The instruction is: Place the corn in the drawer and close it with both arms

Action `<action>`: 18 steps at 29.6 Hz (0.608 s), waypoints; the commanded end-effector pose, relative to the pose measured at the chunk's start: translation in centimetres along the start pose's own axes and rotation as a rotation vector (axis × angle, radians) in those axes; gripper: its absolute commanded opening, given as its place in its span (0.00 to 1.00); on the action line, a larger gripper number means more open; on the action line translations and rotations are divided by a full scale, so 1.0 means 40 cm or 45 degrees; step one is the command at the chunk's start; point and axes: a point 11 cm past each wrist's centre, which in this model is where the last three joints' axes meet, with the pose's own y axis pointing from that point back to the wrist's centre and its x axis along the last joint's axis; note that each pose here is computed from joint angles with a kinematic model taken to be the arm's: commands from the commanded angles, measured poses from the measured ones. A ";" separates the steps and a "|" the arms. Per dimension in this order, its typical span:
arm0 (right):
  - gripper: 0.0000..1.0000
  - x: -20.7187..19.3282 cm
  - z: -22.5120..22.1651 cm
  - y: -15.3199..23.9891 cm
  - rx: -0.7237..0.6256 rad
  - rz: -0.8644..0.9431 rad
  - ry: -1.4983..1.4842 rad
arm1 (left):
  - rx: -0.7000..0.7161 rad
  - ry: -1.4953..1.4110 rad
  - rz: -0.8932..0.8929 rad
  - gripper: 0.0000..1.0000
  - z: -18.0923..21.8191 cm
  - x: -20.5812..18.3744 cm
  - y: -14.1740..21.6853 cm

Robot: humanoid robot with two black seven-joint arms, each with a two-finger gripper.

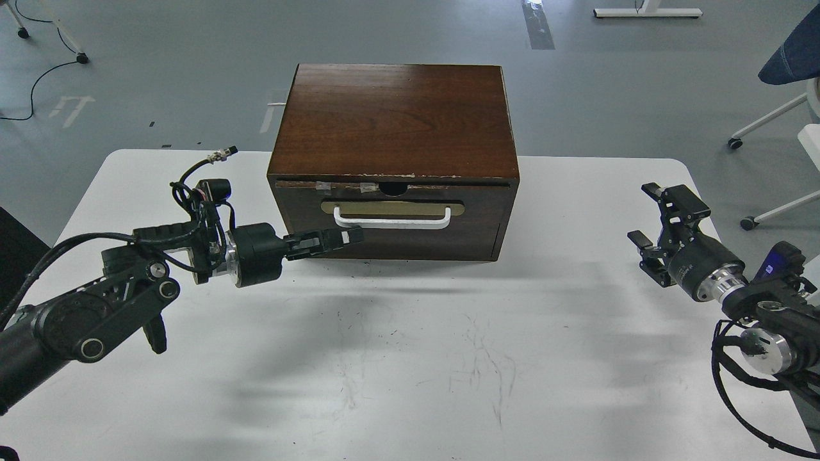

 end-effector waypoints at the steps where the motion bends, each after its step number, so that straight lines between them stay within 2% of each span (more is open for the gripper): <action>1: 1.00 -0.001 0.000 -0.001 0.000 -0.001 -0.001 | -0.003 -0.001 -0.008 0.20 0.003 -0.006 0.009; 2: 1.00 -0.001 0.002 0.000 -0.002 -0.001 -0.002 | -0.008 0.007 -0.007 0.49 0.005 -0.008 0.016; 3: 1.00 -0.001 0.002 0.000 -0.001 0.000 -0.003 | -0.013 0.010 -0.005 0.64 0.008 -0.007 0.019; 4: 1.00 -0.001 0.002 0.000 -0.001 0.000 -0.003 | -0.027 0.020 0.000 0.95 0.016 -0.006 0.027; 5: 1.00 -0.001 0.002 0.000 -0.001 0.000 -0.003 | -0.032 0.028 0.002 1.00 0.019 -0.008 0.032; 10: 1.00 -0.002 0.005 0.002 -0.005 -0.001 -0.005 | -0.086 0.123 0.031 1.00 0.043 -0.015 0.085; 18: 1.00 -0.004 0.003 0.001 0.002 0.002 -0.015 | -0.292 0.587 0.256 1.00 0.064 0.011 0.150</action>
